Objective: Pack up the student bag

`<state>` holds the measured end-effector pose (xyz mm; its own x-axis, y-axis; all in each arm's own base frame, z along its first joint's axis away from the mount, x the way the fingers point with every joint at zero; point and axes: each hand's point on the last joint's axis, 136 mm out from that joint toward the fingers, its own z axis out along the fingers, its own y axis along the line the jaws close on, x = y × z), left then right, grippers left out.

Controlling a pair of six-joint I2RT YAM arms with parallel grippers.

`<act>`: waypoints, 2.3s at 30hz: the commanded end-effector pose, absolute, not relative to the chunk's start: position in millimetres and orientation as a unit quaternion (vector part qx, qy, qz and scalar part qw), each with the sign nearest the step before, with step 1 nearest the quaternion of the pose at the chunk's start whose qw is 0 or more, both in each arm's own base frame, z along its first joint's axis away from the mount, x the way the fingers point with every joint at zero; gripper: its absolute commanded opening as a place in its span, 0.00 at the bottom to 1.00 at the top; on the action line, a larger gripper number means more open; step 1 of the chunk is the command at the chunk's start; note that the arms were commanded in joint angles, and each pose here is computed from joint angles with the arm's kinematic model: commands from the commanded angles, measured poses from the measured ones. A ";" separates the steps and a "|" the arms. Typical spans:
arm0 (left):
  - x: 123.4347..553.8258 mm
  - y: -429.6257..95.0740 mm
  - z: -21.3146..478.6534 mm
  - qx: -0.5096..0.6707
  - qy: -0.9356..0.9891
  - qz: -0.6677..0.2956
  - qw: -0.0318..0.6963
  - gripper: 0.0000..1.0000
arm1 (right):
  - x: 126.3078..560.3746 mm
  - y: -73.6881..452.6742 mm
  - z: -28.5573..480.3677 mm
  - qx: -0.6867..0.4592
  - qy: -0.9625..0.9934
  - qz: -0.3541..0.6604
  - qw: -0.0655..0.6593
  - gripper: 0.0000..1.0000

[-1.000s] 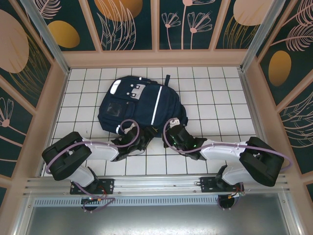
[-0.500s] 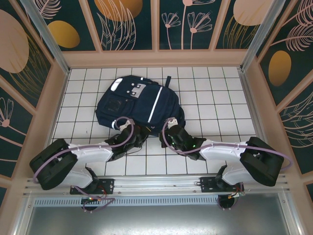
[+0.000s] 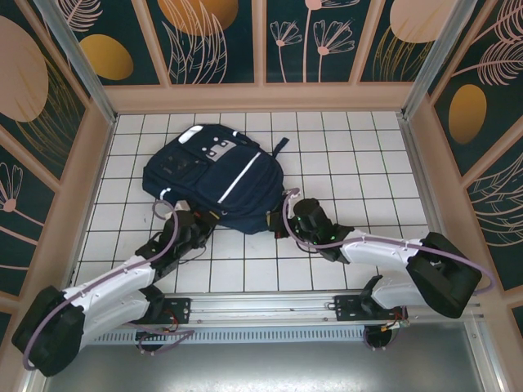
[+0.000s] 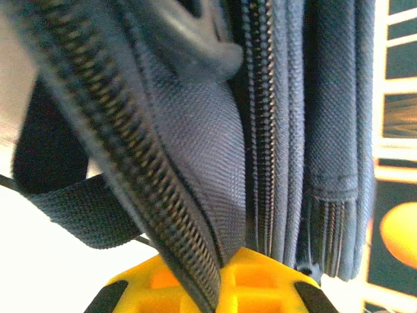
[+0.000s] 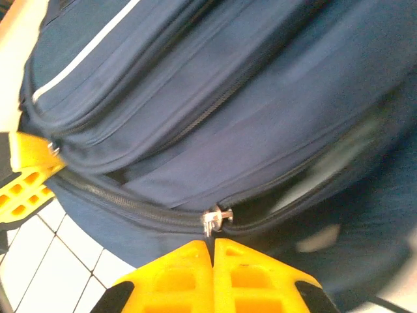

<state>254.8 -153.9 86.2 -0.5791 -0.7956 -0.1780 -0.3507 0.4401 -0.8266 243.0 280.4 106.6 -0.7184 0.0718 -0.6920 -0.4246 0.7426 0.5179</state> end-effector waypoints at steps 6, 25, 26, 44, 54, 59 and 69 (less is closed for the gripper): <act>267.3 -60.6 55.5 -0.415 0.804 -0.232 0.357 0.00 | 272.1 228.1 80.0 -0.051 0.888 0.238 0.391 0.00; 260.8 -68.4 81.7 -0.372 0.810 -0.259 0.371 0.38 | 248.9 336.7 100.6 -0.215 0.872 0.124 0.423 0.27; 260.2 -68.4 81.1 -0.372 0.811 -0.259 0.370 0.38 | 246.4 343.2 100.7 -0.223 0.870 0.119 0.422 0.27; 255.1 -70.9 69.8 -0.377 0.809 -0.271 0.360 0.44 | 240.3 371.7 65.4 -0.241 0.885 0.050 0.396 0.28; 254.5 -69.6 83.9 -0.366 0.810 -0.269 0.371 0.46 | 244.4 370.4 77.8 -0.235 0.879 0.047 0.412 0.00; 254.4 -84.5 98.5 -0.344 0.811 -0.307 0.360 0.48 | 238.5 371.8 90.5 -0.239 0.875 0.115 0.404 0.00; 240.1 -146.6 119.8 -0.328 0.780 -0.446 0.293 0.50 | 225.9 375.6 111.4 -0.244 0.852 0.263 0.381 0.00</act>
